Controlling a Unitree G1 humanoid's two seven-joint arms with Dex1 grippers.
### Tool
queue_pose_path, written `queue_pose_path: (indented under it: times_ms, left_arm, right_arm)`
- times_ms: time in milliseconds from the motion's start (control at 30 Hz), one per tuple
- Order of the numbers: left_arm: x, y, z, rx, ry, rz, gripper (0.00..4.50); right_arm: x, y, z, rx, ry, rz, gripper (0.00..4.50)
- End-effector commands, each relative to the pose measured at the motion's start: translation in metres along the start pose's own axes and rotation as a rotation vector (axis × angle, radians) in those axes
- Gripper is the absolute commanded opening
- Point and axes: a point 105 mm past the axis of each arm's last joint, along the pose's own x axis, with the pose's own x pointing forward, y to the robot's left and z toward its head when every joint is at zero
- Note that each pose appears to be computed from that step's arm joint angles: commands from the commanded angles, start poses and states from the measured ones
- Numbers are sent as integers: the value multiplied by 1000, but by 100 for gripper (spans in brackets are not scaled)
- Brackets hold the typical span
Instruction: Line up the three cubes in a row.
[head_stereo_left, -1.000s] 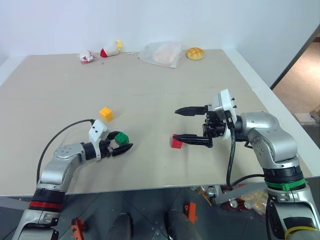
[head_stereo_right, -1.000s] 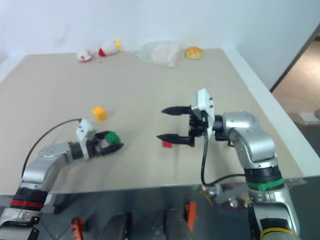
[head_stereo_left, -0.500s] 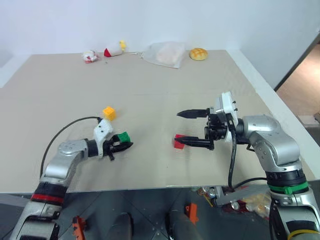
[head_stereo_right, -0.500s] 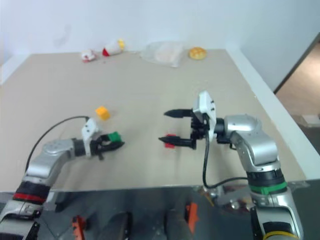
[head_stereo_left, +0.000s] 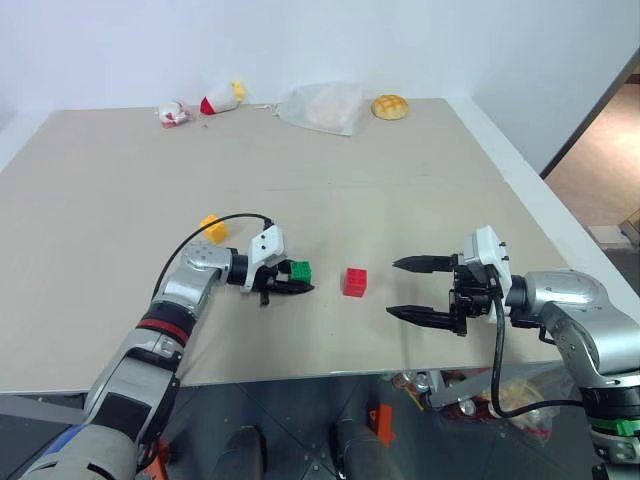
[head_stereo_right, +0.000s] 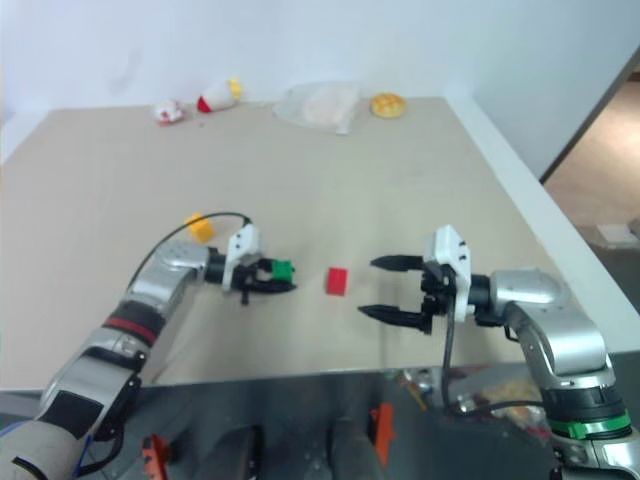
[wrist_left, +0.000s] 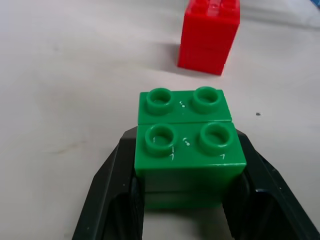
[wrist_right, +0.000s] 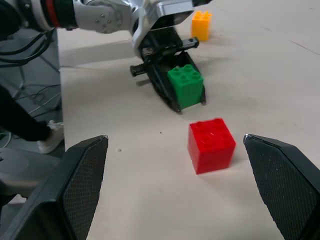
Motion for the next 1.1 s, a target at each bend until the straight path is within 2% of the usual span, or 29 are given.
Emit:
queue_pose_path:
  times_ms: [33,600,667,833,933,1100]
  left_arm:
    - [6,-6,1,29,7,-56,137]
    - [6,-17,-7,0,8,-87,137]
    - [6,-15,-11,-7,12,-68,241]
    - [2,-6,-14,6,19,-3,407]
    - [-8,-5,-14,4,14,4,407]
    - [-54,-2,-27,40,82,103,407]
  right_arm:
    - [-3,3,14,-59,-28,-9,450]
    - [5,1,14,-62,-32,1,450]
    - [5,1,14,-63,-33,3,450]
    - [6,0,14,-61,-30,6,450]
    - [6,-1,15,-61,-33,8,450]
    - [5,-2,20,-66,-39,17,450]
